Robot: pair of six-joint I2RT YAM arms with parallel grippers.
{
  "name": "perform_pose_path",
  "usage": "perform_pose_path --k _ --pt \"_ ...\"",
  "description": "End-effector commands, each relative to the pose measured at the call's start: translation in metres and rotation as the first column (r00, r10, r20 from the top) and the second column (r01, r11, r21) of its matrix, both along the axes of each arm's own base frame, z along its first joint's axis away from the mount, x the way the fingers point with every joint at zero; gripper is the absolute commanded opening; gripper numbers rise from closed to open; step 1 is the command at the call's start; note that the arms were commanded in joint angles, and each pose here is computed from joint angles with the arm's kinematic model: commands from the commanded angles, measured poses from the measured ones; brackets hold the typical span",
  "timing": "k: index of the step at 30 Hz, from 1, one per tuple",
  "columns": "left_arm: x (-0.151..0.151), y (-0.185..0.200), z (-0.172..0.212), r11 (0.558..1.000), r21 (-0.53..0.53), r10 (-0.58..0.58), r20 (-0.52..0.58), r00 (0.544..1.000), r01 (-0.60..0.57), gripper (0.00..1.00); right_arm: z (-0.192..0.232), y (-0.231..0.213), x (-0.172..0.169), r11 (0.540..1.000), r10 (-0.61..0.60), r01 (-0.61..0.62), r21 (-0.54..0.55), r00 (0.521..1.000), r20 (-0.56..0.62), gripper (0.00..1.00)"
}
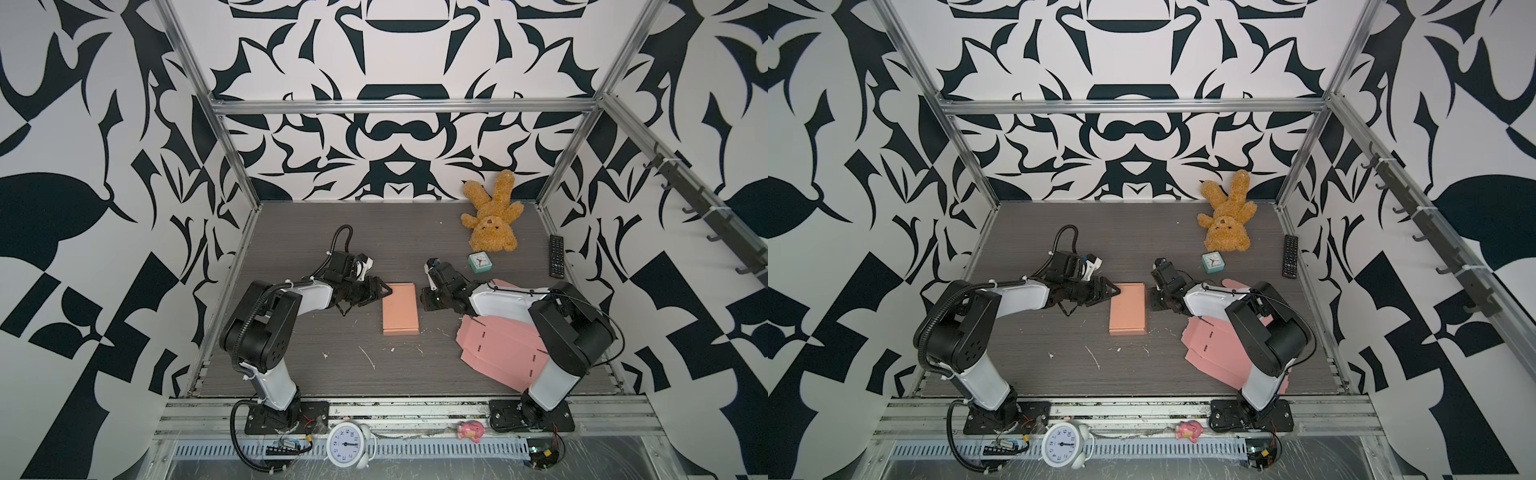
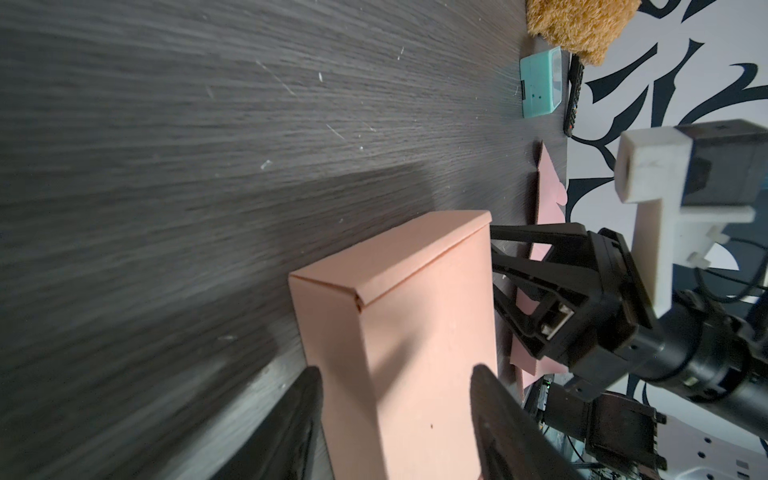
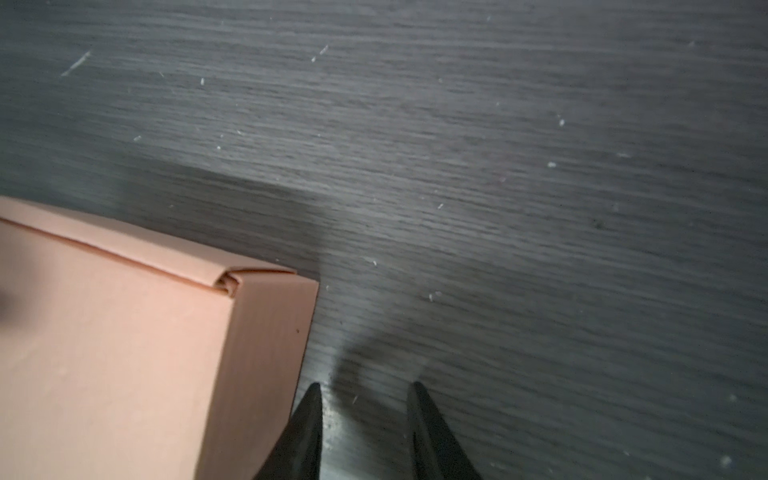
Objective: Fold the paper box
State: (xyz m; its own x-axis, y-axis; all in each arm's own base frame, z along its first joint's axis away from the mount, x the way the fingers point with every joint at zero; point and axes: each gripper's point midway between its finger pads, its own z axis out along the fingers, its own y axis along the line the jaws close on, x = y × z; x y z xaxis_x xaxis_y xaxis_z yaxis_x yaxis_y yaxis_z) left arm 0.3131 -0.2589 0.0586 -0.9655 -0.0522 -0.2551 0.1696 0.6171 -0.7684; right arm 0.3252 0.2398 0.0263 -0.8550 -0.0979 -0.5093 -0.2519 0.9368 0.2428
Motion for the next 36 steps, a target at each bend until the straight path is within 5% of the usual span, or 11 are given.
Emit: perform_pose_path --k 1,23,36 --pt "0.006 -0.010 0.007 1.000 -0.027 -0.013 0.013 1.000 0.014 0.60 0.012 0.010 0.012 0.999 -0.001 0.000 0.041 1.000 0.029 0.36" --pt "0.001 -0.038 0.009 0.997 -0.045 -0.060 0.021 0.998 0.061 0.60 0.023 0.043 0.002 0.983 0.037 -0.040 0.182 0.999 0.018 0.34" --pt "-0.002 -0.027 0.010 0.998 -0.040 -0.046 0.013 0.999 0.047 0.62 0.013 0.018 -0.005 0.992 -0.008 0.009 0.127 1.000 -0.010 0.34"
